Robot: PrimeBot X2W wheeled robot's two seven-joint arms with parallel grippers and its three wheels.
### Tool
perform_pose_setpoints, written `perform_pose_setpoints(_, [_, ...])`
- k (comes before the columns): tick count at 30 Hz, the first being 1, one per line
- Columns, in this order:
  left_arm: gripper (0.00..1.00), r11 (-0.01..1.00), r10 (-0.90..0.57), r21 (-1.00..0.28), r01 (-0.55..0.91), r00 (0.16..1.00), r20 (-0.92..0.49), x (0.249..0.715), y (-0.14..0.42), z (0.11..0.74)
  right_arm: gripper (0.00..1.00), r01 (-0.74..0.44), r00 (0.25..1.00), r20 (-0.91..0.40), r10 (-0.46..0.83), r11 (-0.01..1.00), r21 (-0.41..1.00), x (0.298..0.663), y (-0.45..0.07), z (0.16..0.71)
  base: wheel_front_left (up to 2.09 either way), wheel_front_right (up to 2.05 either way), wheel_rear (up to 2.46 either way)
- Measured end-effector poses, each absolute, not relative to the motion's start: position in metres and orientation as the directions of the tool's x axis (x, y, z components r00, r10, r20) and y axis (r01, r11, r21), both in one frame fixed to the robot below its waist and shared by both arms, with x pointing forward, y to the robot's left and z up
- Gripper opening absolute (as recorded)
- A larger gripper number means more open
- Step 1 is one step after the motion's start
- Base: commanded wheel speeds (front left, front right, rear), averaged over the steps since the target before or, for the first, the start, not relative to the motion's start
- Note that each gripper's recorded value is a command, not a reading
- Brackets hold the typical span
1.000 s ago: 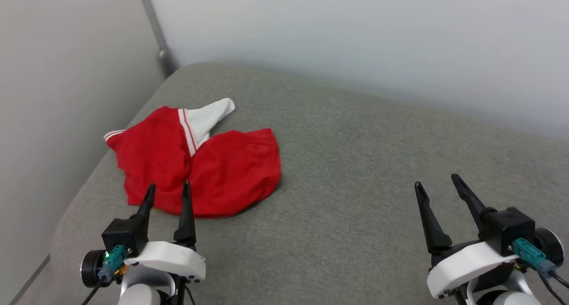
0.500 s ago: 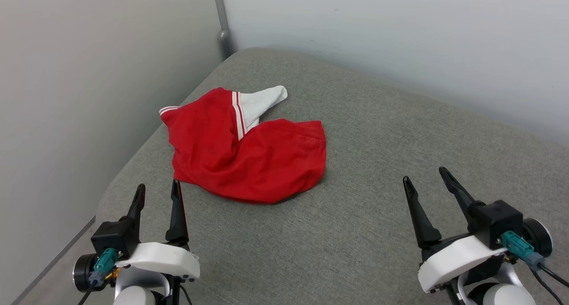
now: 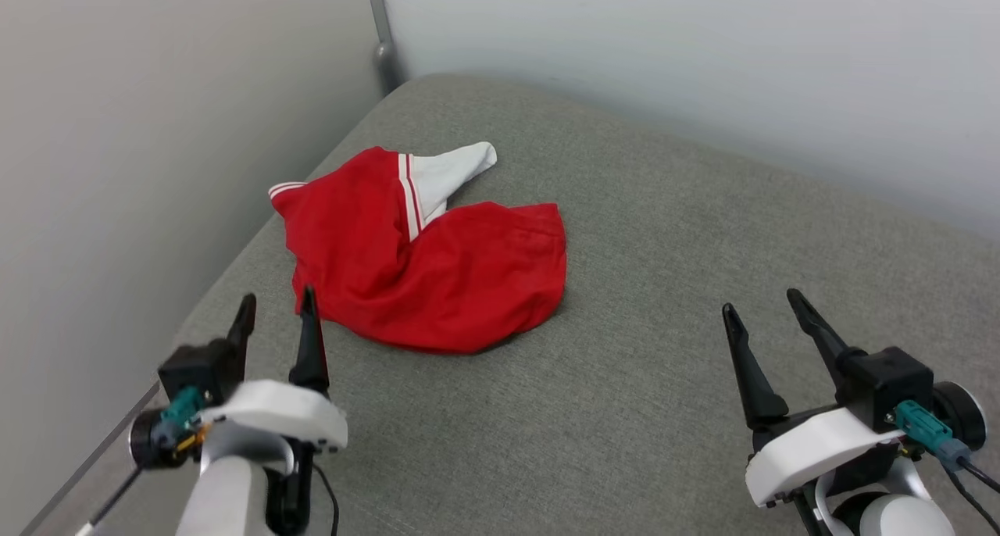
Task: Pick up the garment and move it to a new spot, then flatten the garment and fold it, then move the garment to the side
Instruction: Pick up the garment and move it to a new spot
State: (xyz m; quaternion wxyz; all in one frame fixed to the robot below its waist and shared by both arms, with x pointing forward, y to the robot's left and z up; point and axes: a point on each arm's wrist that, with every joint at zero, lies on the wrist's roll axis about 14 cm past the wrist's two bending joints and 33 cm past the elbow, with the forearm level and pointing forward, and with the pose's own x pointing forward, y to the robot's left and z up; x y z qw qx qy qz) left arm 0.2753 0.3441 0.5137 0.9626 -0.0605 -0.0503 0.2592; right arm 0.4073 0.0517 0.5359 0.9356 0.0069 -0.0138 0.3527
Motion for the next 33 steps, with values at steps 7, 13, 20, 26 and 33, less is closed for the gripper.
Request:
perform_pose_setpoints(7, [1.0, 0.902, 0.426, -0.096, -0.421, 0.903, 0.052, 0.352, 0.37, 0.558, 1.0, -0.631, 0.776, 0.016, 0.63, 0.776, 0.011, 0.43, 0.04, 0.526, 0.0, 0.0, 0.0])
perform_pose_setpoints(13, [1.0, 0.94, 0.323, -0.047, -0.338, 0.926, -0.195, 0.42, 0.379, 0.548, 1.0, -0.575, 0.817, -0.032, 0.576, 0.817, 0.035, 0.453, 0.012, 0.5, 0.0, 0.0, 0.0])
perform_pose_setpoints(20, [1.0, 0.944, 0.191, -0.065, -0.324, 0.693, -0.695, 0.428, 0.375, 0.442, 1.0, -0.496, 0.862, -0.074, 0.501, 0.865, 0.076, 0.47, -0.021, 0.471, 0.0, 0.0, 0.0])
perform_pose_setpoints(26, [1.0, 0.927, 0.103, -0.096, -0.362, 0.491, -0.865, 0.411, 0.361, 0.37, 1.0, -0.408, 0.901, -0.122, 0.417, 0.908, 0.089, 0.479, -0.056, 0.446, 0.0, 0.0, 0.0])
perform_pose_setpoints(33, [0.0, 0.897, 0.096, -0.114, -0.428, 0.438, -0.894, 0.412, 0.359, 0.349, 1.0, -0.37, 0.909, -0.167, 0.381, 0.924, 0.093, 0.477, -0.072, 0.428, 0.0, 0.0, 0.0])
